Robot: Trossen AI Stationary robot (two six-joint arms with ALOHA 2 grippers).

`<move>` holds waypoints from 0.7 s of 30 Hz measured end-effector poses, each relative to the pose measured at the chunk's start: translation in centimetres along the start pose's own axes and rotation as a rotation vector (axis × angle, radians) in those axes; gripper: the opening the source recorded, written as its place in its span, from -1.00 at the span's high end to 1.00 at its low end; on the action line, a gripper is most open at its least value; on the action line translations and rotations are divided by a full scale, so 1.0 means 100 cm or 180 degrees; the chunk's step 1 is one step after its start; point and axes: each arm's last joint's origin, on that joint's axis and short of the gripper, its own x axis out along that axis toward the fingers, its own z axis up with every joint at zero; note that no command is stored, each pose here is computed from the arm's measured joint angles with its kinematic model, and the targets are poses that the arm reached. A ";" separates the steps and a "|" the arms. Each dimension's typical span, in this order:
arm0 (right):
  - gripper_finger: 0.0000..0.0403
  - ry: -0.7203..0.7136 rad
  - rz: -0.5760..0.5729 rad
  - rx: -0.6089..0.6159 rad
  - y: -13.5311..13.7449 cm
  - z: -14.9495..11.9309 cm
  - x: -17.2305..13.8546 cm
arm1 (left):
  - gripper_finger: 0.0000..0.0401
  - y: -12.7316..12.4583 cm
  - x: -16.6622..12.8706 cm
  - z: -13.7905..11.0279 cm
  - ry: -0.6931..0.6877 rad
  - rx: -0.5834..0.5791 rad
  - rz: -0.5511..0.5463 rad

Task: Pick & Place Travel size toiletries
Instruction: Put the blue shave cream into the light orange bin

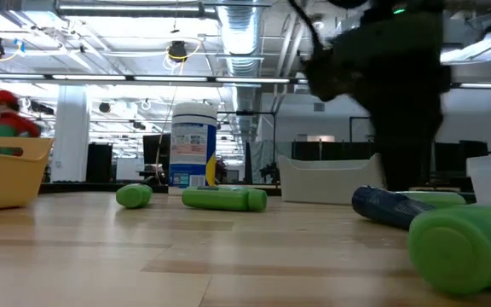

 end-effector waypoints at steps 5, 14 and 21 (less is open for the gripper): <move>-0.45 -0.0014 -0.0021 0.0131 -0.006 0.014 0.004 | -0.07 0.000 0.000 0.000 -0.0002 0.0035 -0.0001; -0.44 0.0013 -0.0034 0.0350 -0.016 0.024 0.009 | -0.07 0.000 0.000 0.000 -0.0005 0.0029 -0.0003; -0.42 0.0029 0.0021 0.0355 -0.012 0.012 0.015 | -0.07 0.000 0.000 0.000 -0.0004 0.0028 -0.0002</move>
